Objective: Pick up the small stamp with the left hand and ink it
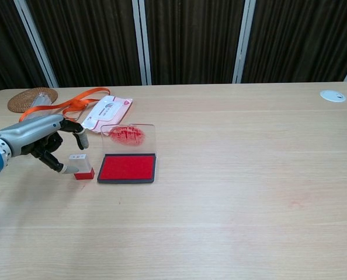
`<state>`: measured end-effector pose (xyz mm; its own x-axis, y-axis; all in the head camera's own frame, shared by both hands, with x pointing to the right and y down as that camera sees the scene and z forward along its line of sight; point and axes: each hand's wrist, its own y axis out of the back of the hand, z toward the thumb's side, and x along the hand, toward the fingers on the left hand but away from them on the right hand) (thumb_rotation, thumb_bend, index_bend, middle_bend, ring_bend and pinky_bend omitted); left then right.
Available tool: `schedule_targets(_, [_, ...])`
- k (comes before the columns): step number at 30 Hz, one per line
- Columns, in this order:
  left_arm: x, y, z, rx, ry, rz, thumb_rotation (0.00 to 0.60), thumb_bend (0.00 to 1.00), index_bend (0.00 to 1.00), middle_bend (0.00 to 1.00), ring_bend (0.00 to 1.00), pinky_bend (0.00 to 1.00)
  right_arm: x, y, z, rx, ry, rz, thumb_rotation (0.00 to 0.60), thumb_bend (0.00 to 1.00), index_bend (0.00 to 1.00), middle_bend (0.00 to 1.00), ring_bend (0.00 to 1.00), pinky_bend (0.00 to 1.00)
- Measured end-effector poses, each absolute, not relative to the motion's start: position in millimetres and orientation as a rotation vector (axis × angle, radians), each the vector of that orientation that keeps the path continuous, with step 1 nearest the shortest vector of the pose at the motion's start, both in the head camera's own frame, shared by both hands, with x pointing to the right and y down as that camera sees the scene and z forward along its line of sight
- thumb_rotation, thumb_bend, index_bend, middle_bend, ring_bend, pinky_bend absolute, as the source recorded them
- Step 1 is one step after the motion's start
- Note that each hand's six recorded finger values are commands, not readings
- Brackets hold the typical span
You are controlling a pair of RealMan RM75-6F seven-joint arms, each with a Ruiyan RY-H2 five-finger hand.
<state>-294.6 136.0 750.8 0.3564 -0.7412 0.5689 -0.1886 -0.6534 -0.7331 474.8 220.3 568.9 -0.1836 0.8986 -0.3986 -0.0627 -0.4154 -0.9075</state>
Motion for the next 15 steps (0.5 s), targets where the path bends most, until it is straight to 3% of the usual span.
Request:
schedule_targets(5, [-301.1,126.6,727.3,-2.036,0.869,-1.212,0.600,0.06,0.33,0.28,0.78,0.81,472.1,220.4,566.5,-1.358,-1.030,1.680,0.600,0.00,0.00,0.00,0.00,0.00])
schedule_targets(8, [-311.7,117.7,700.5,-1.985,0.930,-1.145,0.600,0.01,0.30,0.21,0.66,0.71,469.8,220.8,563.9,-1.368,-1.035,1.667,0.600,0.00,0.00,0.00,0.00,0.00])
schedule_targets(10, [-323.4,113.7,678.1,-1.934,0.974,-1.107,0.600,0.00,0.22,0.09,0.46,0.49,468.0,221.2,562.2,-1.378,-1.040,1.657,0.600,0.00,0.00,0.00,0.00,0.00])
schedule_targets(13, [-342.6,115.1,651.1,-1.858,1.000,-1.105,0.600,0.00,0.05,0.00,0.15,0.11,466.0,221.5,560.4,-1.393,-1.046,1.646,0.600,0.00,0.00,0.00,0.00,0.00])
schedule_targets(15, [-357.9,121.3,636.7,-1.806,0.984,-1.145,0.600,0.00,0.00,0.00,0.04,0.02,464.7,221.6,559.4,-1.405,-1.050,1.639,0.600,0.00,0.00,0.00,0.00,0.00])
